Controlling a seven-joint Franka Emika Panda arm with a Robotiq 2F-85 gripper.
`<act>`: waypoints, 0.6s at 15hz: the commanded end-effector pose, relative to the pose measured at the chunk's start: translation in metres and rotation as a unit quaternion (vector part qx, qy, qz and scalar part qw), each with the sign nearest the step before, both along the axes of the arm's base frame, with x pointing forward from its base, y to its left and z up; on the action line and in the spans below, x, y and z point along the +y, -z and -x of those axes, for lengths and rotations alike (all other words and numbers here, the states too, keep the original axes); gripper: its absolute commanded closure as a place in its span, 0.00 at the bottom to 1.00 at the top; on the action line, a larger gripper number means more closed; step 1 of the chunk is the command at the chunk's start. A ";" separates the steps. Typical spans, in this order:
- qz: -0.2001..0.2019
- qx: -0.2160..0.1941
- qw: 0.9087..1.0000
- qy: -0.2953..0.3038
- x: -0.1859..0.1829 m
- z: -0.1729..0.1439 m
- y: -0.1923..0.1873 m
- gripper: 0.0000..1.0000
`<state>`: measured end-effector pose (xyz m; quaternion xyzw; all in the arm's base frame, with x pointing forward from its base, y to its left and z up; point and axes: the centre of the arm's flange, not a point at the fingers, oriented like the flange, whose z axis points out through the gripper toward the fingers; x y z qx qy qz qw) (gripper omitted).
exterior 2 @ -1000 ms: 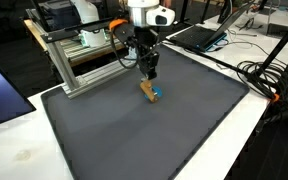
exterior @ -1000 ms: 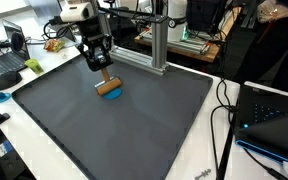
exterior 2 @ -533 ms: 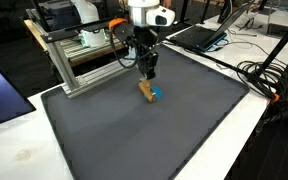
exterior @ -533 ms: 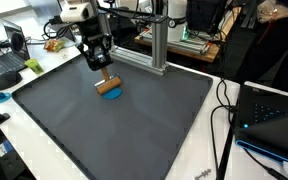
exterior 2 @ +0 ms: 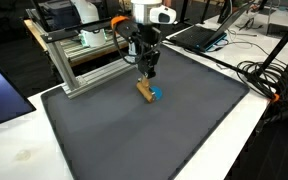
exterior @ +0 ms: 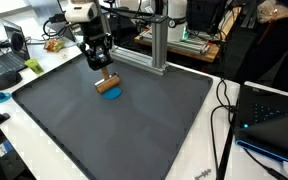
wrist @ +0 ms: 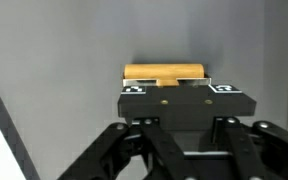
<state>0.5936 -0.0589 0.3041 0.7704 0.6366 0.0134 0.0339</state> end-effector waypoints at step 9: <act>-0.029 -0.117 0.993 -0.017 0.043 0.061 -0.086 0.78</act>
